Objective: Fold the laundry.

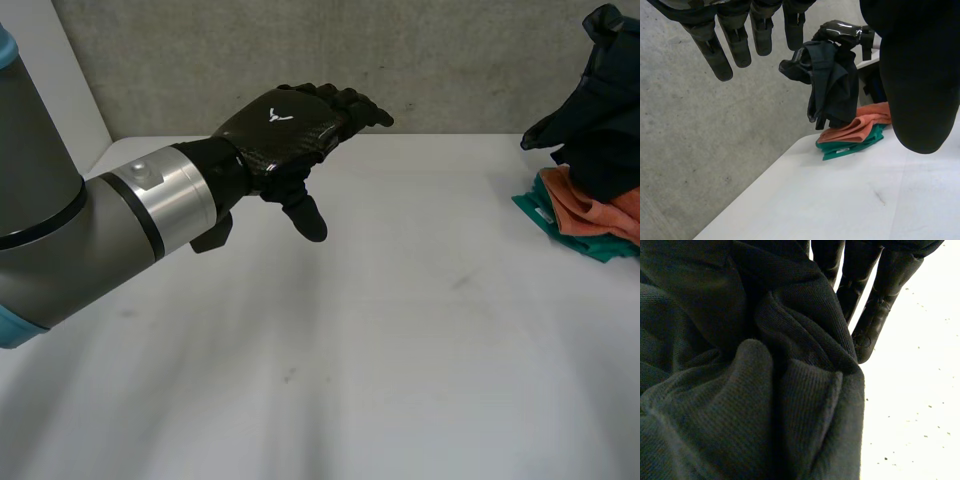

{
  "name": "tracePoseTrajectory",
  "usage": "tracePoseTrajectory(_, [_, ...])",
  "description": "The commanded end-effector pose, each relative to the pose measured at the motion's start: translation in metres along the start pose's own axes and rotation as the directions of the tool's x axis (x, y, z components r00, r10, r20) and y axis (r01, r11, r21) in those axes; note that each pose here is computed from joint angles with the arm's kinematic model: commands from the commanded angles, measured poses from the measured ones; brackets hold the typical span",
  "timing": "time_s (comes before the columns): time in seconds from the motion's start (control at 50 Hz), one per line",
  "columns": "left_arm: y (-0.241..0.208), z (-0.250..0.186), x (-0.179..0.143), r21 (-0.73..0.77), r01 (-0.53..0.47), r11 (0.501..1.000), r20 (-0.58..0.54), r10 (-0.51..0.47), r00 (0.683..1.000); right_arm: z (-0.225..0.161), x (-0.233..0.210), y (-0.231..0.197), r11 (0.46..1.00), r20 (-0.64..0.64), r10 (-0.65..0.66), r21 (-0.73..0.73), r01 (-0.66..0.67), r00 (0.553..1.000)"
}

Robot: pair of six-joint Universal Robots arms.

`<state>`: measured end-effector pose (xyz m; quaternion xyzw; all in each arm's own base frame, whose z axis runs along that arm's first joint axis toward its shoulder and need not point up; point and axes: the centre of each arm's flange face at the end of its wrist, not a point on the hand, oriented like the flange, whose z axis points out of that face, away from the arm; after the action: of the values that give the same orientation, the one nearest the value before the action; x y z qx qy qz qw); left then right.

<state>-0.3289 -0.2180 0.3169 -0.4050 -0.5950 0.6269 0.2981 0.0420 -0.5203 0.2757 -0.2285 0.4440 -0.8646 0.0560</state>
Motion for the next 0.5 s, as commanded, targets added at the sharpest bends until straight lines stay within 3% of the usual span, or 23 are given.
tracePoseTrajectory(0.02, [0.002, 0.0, 0.001, -0.006, 0.005, 1.0, -0.002, -0.005, 1.0, 0.005, -0.001, 0.007, 1.0, 0.005, -0.016, 0.018, 0.016, 1.0])
tracePoseTrajectory(0.18, [0.0, 0.001, -0.001, 0.001, -0.003, 1.0, 0.001, 0.003, 1.0, 0.032, 0.022, -0.008, 0.984, -0.106, -0.101, 0.134, 0.115, 0.989])
tracePoseTrajectory(0.28, [0.0, 0.001, -0.001, 0.004, -0.004, 1.0, 0.003, 0.004, 1.0, 0.043, 0.021, -0.016, 0.975, -0.111, -0.113, 0.181, 0.132, 0.987])
tracePoseTrajectory(0.36, [0.0, 0.001, -0.001, 0.005, -0.003, 1.0, 0.004, 0.003, 1.0, 0.034, 0.01, 0.006, 0.987, -0.088, -0.081, 0.135, 0.092, 0.993])
tracePoseTrajectory(0.5, [0.003, 0.0, 0.0, -0.006, 0.005, 1.0, 0.0, -0.005, 1.0, -0.016, -0.027, 0.068, 0.998, -0.003, -0.025, -0.053, 0.025, 1.0])
